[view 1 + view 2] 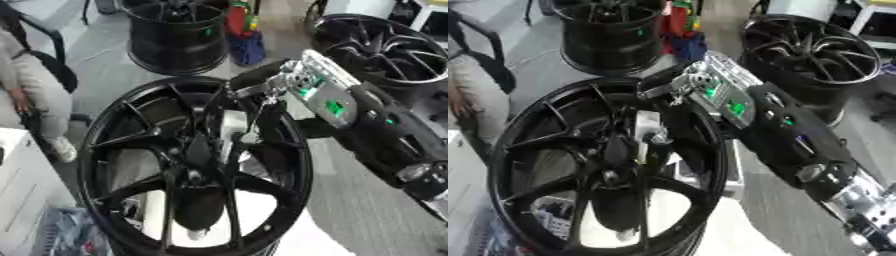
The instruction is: Pull the pin out of the wheel hub.
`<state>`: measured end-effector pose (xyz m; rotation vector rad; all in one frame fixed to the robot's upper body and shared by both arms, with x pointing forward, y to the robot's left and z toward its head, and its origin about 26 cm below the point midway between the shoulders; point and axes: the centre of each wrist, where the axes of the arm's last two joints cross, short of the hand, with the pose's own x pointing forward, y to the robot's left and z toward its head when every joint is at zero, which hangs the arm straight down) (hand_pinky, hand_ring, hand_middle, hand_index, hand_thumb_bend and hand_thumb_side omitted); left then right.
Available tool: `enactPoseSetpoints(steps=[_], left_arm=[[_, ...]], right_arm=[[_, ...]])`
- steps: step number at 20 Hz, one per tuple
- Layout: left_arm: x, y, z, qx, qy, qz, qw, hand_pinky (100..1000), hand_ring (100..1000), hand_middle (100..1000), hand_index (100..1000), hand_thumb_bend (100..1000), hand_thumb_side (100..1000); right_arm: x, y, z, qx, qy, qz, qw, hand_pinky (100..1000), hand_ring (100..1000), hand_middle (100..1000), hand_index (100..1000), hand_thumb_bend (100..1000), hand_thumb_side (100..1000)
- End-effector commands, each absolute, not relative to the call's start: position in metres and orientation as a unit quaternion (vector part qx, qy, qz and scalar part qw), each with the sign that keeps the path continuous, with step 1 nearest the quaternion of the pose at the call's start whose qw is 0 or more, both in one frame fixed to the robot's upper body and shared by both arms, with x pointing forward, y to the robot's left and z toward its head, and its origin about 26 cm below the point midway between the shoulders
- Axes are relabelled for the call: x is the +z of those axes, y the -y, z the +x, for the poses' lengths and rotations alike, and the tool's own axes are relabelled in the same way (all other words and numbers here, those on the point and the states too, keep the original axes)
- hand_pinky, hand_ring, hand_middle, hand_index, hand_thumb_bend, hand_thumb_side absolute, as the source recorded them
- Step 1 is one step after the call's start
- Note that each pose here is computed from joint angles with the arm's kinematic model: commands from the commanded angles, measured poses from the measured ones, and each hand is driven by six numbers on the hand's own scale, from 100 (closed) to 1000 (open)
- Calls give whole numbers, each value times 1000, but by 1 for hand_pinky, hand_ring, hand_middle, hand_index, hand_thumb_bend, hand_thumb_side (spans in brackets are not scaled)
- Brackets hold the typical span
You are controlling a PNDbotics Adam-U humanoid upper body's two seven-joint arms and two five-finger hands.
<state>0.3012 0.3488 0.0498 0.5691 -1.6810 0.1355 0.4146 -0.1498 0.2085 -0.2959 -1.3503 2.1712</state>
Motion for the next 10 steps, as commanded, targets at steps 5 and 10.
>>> enactPoseSetpoints(steps=[5, 10], left_arm=[[59, -354, 303, 49, 739, 258, 620, 582, 571, 662, 748, 596, 237], [59, -355, 303, 49, 739, 260, 620, 582, 571, 662, 747, 597, 236]], right_arm=[[252, 154, 406, 798, 531, -145, 245, 397, 475, 547, 712, 147, 256], [271, 155, 396, 795, 542, -157, 225, 396, 476, 545, 712, 147, 252]])
